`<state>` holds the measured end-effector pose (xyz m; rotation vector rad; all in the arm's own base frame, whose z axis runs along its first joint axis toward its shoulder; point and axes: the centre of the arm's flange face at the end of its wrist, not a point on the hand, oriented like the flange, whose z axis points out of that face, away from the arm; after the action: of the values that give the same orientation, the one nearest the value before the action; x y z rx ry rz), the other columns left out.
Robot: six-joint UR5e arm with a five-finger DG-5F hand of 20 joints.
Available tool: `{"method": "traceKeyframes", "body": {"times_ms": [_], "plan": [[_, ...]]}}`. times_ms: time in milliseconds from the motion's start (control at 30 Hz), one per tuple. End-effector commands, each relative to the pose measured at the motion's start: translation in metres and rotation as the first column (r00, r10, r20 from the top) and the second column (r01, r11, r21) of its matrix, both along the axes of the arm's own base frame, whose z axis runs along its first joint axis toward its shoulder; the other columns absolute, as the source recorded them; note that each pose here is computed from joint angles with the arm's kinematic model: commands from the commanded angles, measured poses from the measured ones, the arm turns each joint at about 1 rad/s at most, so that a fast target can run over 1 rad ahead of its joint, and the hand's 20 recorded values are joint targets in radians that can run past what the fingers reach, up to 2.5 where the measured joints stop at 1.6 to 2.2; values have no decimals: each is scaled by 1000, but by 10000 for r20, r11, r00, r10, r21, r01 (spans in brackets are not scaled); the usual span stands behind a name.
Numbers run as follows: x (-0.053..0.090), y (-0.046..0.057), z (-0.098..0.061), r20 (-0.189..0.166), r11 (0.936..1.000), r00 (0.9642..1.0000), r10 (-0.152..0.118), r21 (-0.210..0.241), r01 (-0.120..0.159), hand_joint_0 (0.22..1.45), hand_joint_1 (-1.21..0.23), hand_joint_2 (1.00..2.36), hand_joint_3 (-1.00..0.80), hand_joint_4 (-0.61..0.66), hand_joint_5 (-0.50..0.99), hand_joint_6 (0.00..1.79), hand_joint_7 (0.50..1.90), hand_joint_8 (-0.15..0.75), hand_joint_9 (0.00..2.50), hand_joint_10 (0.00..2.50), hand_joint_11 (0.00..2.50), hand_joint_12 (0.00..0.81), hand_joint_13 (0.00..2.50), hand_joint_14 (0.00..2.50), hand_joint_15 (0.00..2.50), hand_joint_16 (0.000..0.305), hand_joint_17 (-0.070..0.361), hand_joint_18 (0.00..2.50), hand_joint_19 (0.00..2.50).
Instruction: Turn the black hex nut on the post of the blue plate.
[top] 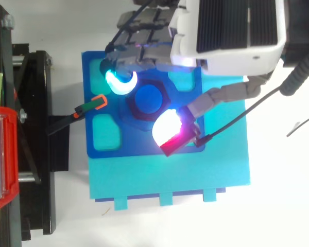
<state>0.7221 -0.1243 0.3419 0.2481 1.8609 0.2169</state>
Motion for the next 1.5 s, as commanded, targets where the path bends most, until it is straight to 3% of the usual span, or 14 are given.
{"method": "traceKeyframes", "body": {"times_ms": [0, 200, 433, 600, 800, 1100, 1467], "plan": [[-3, -12, 0, 5, 9999, 9999, 134, 23, -134, 465, -427, 1000, -500, 167, -192, 502, 818, 246, 480, 1, 0, 362, 323, 0, 23, 59, 132, 100, 28], [-5, -23, 0, 88, 9997, 9997, 245, 3, -245, 465, -427, 1000, -500, 165, -192, 502, 816, 249, 480, 1, 0, 362, 324, 0, 19, 59, 132, 101, 33], [-2, -18, 1, 256, 9996, 9993, 278, -19, -277, 465, -426, 1000, -500, 164, -193, 502, 813, 247, 479, 0, 0, 362, 323, 0, 23, 59, 132, 101, 33], [5, -10, 3, 623, 9993, 9974, 371, -45, -369, 465, -425, 1000, -500, 164, -192, 502, 814, 249, 480, 0, 0, 362, 323, 0, 23, 59, 132, 101, 33], [9, 4, 5, 742, 9997, 9971, 191, -151, -181, 465, -424, 1000, -500, 167, -192, 502, 814, 248, 481, 1, 0, 362, 323, 0, 23, 59, 132, 99, 32], [13, 27, 3, 667, 9996, 9977, 115, -246, -99, 464, -424, 1000, -500, 167, -192, 502, 811, 249, 485, 0, 0, 362, 323, 0, 23, 59, 132, 102, 33], [13, 46, 0, 461, 9992, 9989, -26, -394, 44, 464, -422, 1000, -500, 167, -191, 502, 812, 247, 485, 2, 0, 364, 324, 0, 23, 59, 132, 101, 33]]}}
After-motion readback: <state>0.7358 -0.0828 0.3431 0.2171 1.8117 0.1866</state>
